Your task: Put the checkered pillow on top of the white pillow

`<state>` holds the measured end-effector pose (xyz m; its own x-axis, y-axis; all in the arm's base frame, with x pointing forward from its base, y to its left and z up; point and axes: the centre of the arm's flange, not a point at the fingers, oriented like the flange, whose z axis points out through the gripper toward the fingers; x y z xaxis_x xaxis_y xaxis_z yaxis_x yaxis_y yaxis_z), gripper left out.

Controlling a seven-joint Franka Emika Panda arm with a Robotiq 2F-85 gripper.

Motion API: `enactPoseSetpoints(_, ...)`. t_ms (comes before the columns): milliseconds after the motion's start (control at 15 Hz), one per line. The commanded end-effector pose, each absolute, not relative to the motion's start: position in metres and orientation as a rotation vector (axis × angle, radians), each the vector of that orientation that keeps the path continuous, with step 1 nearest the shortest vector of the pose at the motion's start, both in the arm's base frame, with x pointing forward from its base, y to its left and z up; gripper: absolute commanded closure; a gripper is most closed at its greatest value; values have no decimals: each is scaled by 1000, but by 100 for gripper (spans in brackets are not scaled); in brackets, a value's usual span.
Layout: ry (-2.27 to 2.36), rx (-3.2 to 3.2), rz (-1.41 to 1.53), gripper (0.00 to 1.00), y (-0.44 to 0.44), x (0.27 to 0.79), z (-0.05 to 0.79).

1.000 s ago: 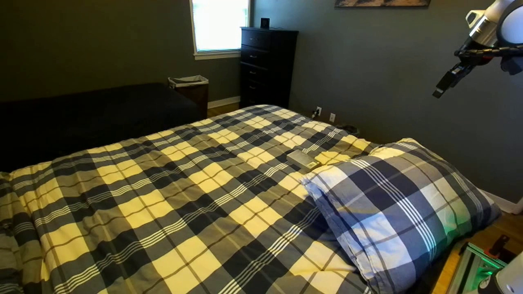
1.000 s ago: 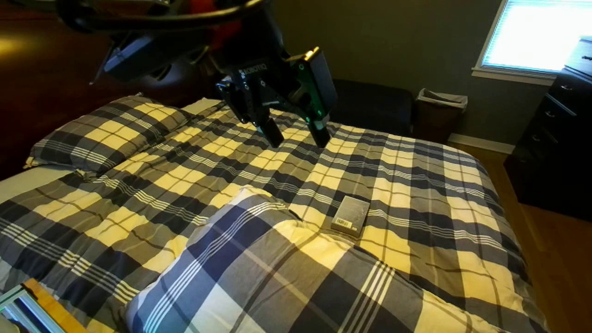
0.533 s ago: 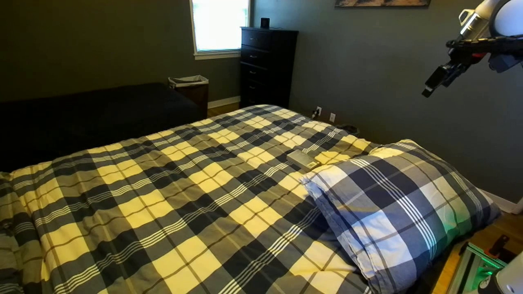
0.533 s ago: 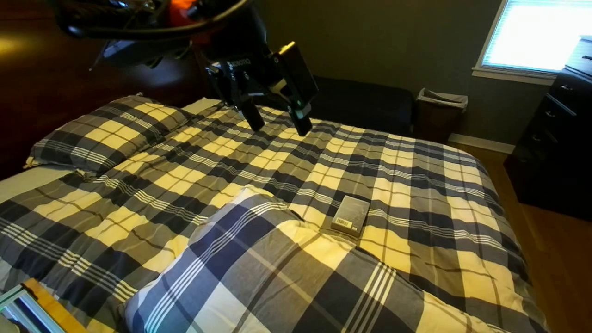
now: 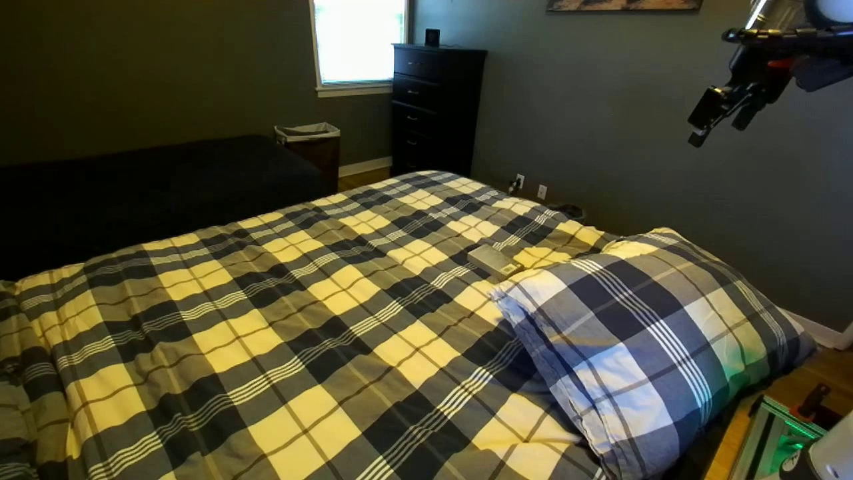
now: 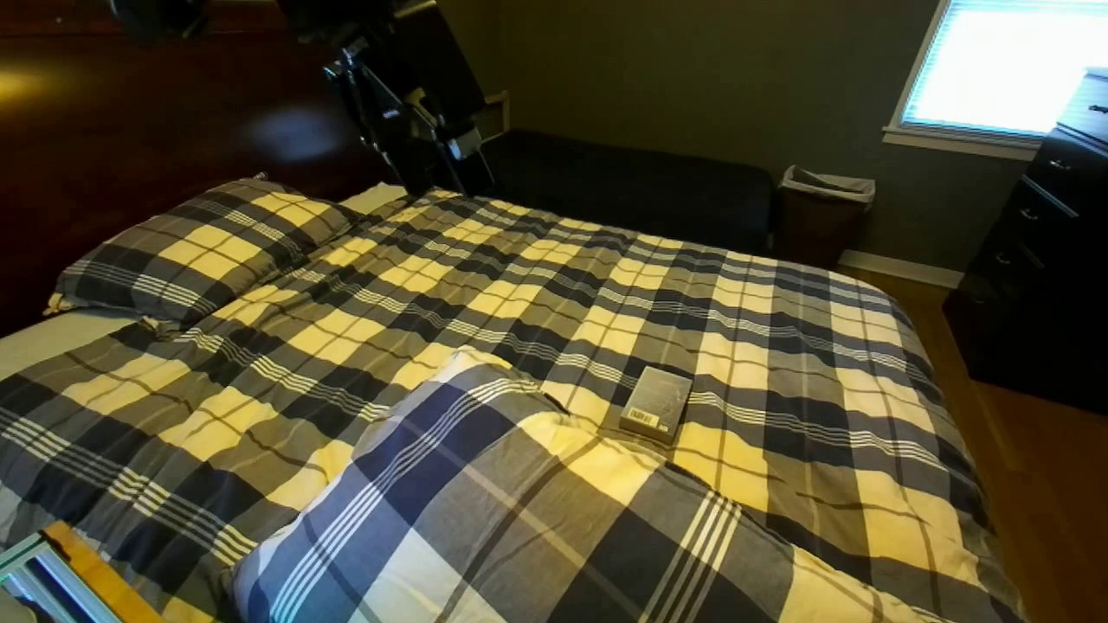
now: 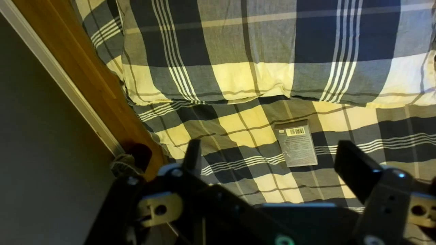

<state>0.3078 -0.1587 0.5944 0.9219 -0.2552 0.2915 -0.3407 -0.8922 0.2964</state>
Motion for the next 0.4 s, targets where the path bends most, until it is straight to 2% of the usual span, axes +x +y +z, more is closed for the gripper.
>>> enactPoseSetpoints(0,-524,2708,343,0,-145,294,608)
enactPoseSetpoints(333,-511,2708,370,0,-145,296,613)
